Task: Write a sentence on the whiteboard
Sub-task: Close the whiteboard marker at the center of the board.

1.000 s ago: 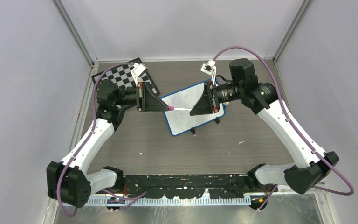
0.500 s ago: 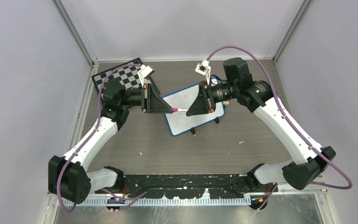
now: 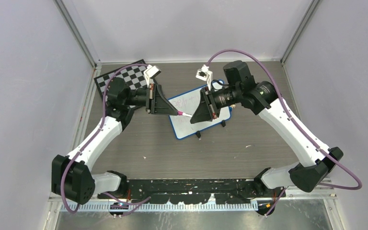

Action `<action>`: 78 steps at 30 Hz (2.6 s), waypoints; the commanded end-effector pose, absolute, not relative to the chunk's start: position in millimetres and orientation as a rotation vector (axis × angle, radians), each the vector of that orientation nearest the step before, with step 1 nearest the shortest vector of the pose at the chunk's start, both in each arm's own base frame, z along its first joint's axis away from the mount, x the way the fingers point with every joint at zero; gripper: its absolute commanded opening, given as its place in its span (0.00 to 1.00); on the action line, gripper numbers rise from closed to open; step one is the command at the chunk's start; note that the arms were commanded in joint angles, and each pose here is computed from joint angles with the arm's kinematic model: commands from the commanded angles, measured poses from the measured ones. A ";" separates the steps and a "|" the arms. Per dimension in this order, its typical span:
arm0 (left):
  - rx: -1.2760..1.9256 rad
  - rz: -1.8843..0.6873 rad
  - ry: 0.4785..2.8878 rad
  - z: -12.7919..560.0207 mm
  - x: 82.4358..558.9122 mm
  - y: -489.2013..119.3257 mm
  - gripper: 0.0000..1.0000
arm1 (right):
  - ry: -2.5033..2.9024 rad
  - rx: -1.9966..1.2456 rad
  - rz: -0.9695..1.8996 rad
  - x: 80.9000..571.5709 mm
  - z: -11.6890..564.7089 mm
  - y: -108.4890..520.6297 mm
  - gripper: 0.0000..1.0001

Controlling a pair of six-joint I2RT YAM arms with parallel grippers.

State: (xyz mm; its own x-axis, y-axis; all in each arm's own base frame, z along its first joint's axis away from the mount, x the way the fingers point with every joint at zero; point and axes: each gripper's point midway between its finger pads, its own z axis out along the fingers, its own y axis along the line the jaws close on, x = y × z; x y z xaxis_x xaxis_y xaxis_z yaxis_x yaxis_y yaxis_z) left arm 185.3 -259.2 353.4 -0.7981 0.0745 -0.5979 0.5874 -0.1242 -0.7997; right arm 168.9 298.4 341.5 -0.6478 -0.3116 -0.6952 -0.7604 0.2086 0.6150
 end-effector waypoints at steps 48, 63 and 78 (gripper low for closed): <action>0.753 -2.134 1.932 310.8 137.0 -318.2 0.00 | 1.650 -1.154 1.176 229.1 415.9 342.0 0.00; 0.423 -1.914 1.778 351.0 231.3 -259.2 0.00 | 1.860 -1.030 1.129 231.7 371.0 294.3 0.67; 0.244 -1.827 1.704 365.5 256.4 -240.2 0.00 | 1.952 -0.789 1.396 238.9 355.4 295.5 0.77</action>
State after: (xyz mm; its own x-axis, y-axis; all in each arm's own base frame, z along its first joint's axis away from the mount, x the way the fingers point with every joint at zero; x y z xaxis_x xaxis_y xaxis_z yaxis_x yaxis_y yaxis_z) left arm 258.5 -242.1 350.5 -0.8222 -0.2757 -0.4979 0.5096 0.0330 -0.8598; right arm 241.0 281.8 334.1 -0.6531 -0.1645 -0.7391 -0.7389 0.3521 0.5745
